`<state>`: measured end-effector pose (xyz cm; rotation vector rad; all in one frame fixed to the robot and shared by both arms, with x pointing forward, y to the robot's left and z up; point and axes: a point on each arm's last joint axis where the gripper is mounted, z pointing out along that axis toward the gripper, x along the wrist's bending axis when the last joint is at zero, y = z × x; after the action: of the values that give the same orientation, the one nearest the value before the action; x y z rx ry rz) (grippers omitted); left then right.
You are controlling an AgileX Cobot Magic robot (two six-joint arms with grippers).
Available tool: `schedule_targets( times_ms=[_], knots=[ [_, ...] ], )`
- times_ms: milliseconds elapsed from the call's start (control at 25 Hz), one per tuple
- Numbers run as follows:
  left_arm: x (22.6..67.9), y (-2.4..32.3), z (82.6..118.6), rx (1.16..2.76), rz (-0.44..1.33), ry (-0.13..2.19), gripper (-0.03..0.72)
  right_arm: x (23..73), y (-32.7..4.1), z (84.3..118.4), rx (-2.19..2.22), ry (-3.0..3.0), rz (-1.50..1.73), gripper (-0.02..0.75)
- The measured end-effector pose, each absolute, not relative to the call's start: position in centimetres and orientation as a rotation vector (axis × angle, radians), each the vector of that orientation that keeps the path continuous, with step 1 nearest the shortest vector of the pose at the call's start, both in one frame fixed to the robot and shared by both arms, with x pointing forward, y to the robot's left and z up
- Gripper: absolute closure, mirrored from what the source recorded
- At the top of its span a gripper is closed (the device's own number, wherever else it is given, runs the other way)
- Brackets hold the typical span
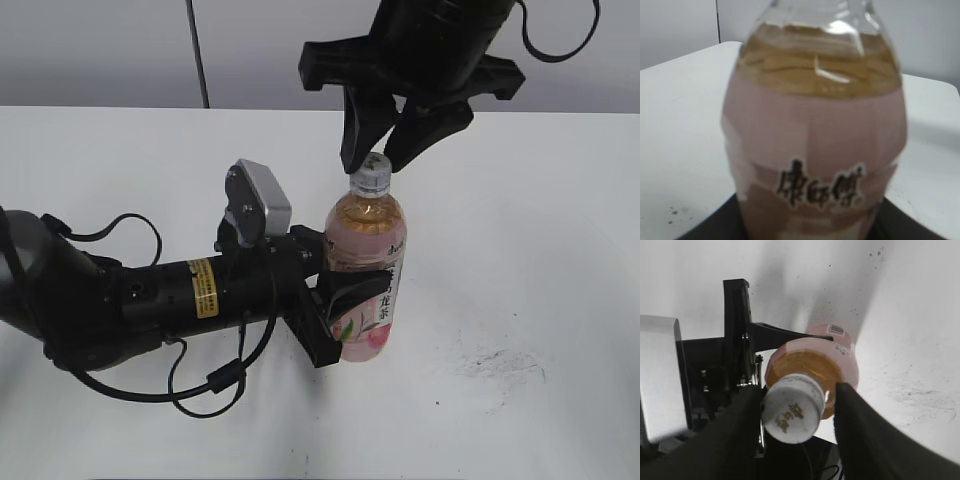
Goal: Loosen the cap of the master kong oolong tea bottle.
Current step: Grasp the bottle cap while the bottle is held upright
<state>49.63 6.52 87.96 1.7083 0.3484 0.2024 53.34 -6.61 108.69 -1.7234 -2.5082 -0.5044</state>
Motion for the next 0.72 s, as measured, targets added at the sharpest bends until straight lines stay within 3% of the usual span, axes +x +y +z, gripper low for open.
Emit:
schedule_targets(
  times_ms=[80,400,720],
  knots=[
    [49.62,6.52,87.96,1.709,0.202,0.347,0.408,53.30,-6.54,108.70,-1.704,-2.512,-0.510,0.469],
    [49.62,6.52,87.96,1.709,0.202,0.347,0.408,53.33,-6.35,108.49,-1.548,-2.615,-0.518,0.470],
    [49.62,6.52,87.96,1.709,0.202,0.347,0.408,53.37,-6.26,108.52,-0.802,-3.015,-0.554,0.470]
  ],
)
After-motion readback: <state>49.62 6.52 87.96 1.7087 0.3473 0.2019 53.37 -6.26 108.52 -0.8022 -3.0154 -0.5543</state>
